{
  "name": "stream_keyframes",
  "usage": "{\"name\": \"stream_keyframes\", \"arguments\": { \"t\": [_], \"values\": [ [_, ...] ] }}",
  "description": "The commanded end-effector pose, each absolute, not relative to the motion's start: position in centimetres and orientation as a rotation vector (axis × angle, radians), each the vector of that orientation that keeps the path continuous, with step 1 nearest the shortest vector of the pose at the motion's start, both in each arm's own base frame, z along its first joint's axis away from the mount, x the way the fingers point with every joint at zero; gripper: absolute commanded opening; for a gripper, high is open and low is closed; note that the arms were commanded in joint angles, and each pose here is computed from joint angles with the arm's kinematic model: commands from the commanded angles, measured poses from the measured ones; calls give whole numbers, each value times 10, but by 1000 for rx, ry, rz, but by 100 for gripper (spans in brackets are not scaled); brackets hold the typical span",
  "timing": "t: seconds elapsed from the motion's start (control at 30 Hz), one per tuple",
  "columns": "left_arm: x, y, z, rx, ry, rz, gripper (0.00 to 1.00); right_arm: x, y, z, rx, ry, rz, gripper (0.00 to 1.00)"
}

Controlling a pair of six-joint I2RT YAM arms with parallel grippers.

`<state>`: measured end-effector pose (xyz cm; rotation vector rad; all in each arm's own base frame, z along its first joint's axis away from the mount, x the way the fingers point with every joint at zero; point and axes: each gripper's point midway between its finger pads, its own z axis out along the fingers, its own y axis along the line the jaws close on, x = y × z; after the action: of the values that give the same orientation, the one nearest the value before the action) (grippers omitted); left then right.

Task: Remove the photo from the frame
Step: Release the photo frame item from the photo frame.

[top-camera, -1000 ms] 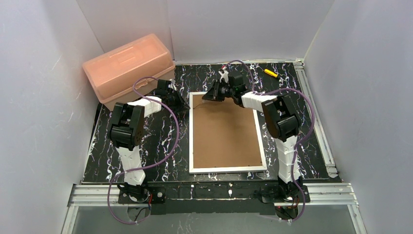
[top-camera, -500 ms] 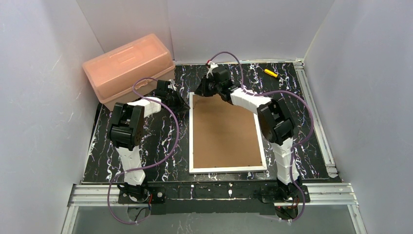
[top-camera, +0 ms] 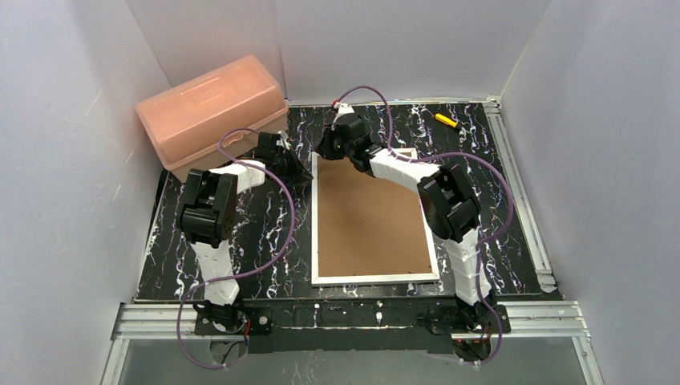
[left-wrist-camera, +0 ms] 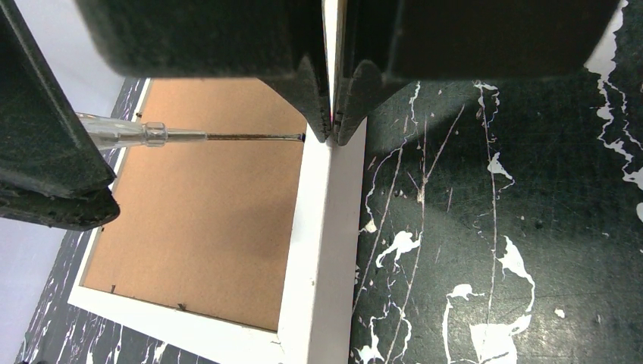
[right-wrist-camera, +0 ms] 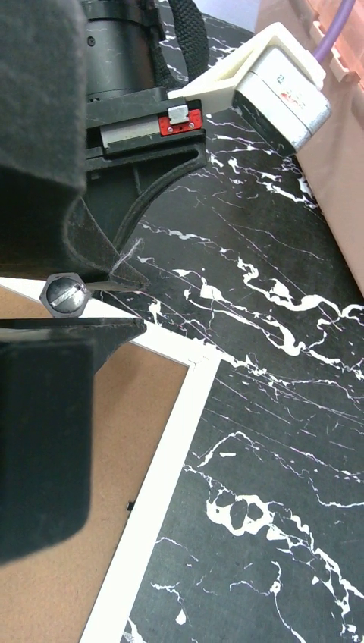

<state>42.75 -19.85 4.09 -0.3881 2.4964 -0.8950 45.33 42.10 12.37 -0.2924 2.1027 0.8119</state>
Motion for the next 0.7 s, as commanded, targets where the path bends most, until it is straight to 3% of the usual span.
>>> {"name": "stream_keyframes", "arguments": {
  "t": [0.0, 0.27, 0.67],
  "values": [
    [390, -227, 19, -340, 2620, -965, 0, 381, 516, 164, -322, 2020, 1195, 1],
    [390, -225, 23, -331, 2616, -952, 0, 382, 513, 173, -366, 2001, 1110, 1],
    [385, -202, 51, -295, 2574, -810, 3, 406, 409, 191, -247, 2023, 878, 1]
  ]
}}
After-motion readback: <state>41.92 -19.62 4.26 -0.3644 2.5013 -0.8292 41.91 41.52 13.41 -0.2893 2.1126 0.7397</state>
